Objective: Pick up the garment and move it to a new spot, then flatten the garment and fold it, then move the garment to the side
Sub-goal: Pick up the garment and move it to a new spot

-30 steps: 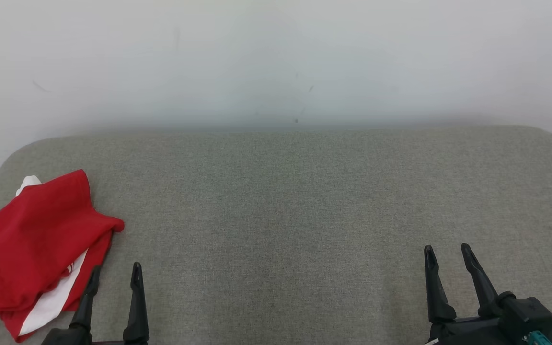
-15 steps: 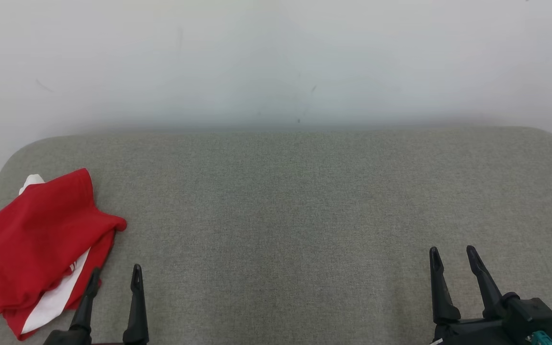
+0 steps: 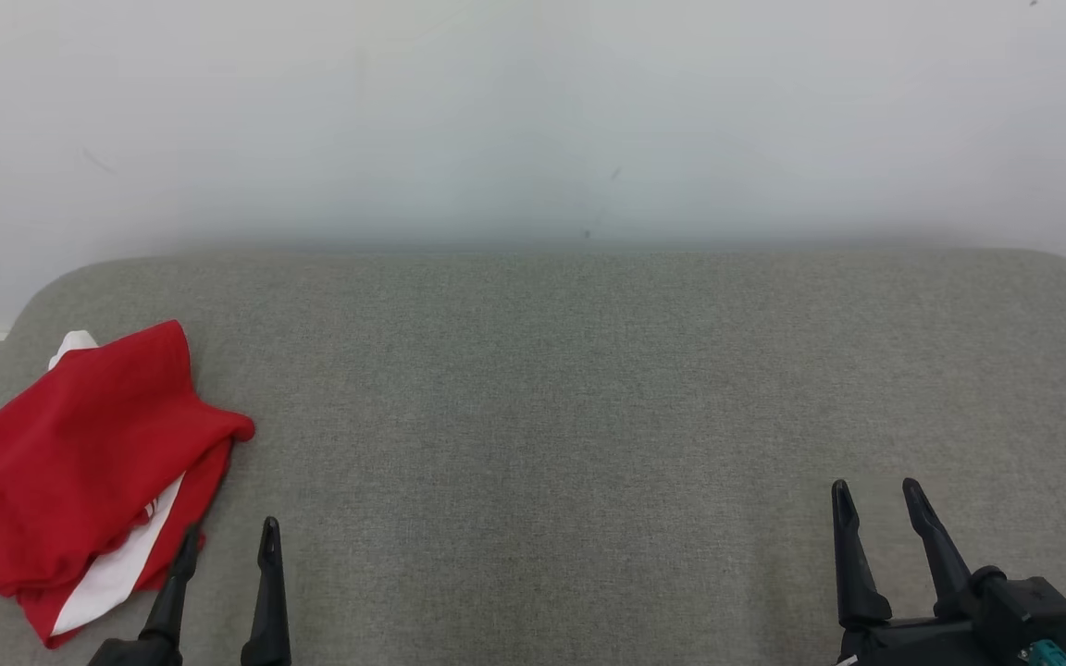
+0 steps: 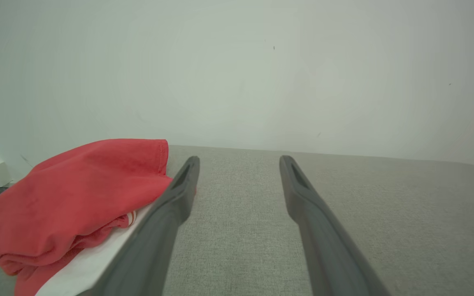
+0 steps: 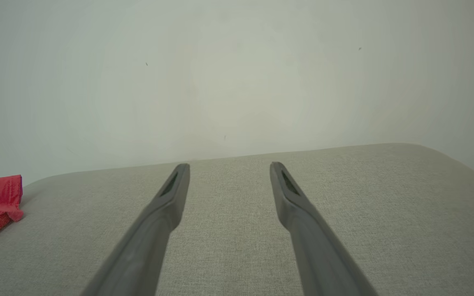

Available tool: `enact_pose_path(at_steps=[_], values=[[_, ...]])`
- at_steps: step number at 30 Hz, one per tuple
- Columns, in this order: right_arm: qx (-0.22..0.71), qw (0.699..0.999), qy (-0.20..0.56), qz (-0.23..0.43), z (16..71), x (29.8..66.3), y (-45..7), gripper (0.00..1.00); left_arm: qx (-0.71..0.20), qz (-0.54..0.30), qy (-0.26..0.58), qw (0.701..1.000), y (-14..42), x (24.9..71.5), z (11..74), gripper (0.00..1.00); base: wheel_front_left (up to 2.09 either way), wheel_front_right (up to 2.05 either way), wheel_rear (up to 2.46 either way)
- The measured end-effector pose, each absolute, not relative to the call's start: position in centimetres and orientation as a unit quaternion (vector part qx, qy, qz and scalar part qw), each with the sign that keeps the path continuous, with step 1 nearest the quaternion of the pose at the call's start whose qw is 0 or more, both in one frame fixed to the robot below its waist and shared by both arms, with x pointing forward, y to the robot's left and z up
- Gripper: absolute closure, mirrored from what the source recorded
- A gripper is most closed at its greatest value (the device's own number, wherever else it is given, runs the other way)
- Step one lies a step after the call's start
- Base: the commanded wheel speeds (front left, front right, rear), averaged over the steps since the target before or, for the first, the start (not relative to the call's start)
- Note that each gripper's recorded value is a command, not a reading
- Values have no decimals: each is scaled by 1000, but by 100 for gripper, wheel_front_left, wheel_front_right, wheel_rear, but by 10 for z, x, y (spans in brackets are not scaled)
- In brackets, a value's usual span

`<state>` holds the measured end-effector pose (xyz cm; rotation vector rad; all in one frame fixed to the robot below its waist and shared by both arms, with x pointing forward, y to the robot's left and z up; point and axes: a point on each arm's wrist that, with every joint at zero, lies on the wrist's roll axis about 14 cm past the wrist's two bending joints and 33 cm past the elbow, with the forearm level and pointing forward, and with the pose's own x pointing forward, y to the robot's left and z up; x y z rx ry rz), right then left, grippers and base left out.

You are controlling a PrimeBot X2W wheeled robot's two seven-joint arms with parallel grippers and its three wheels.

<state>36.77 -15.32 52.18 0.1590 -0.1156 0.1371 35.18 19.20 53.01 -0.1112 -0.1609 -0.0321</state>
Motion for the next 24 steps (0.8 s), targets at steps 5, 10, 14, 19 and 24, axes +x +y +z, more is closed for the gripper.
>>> enact_pose_path(at_steps=[5, 10, 14, 19, 24], values=[[83, 992, -51, 80, 518, 371, -145, 0, -54, -4, -75, 996, 201, 348, 527, 0, 0, 0, 0], [87, 990, -39, 103, 512, 376, -128, 0, -51, 19, -71, 996, 215, 340, 523, 0, 0, 0, 0], [89, 987, -34, 130, 510, 382, -110, 0, -45, 52, -69, 995, 235, 329, 521, 0, 0, 0, 0], [91, 981, -26, 168, 508, 390, -83, 0, -39, 100, -63, 992, 262, 311, 517, 0, 0, 0, 0], [92, 973, -16, 211, 504, 394, -51, 0, -32, 157, -57, 985, 290, 287, 513, 0, 0, 0, 0]])
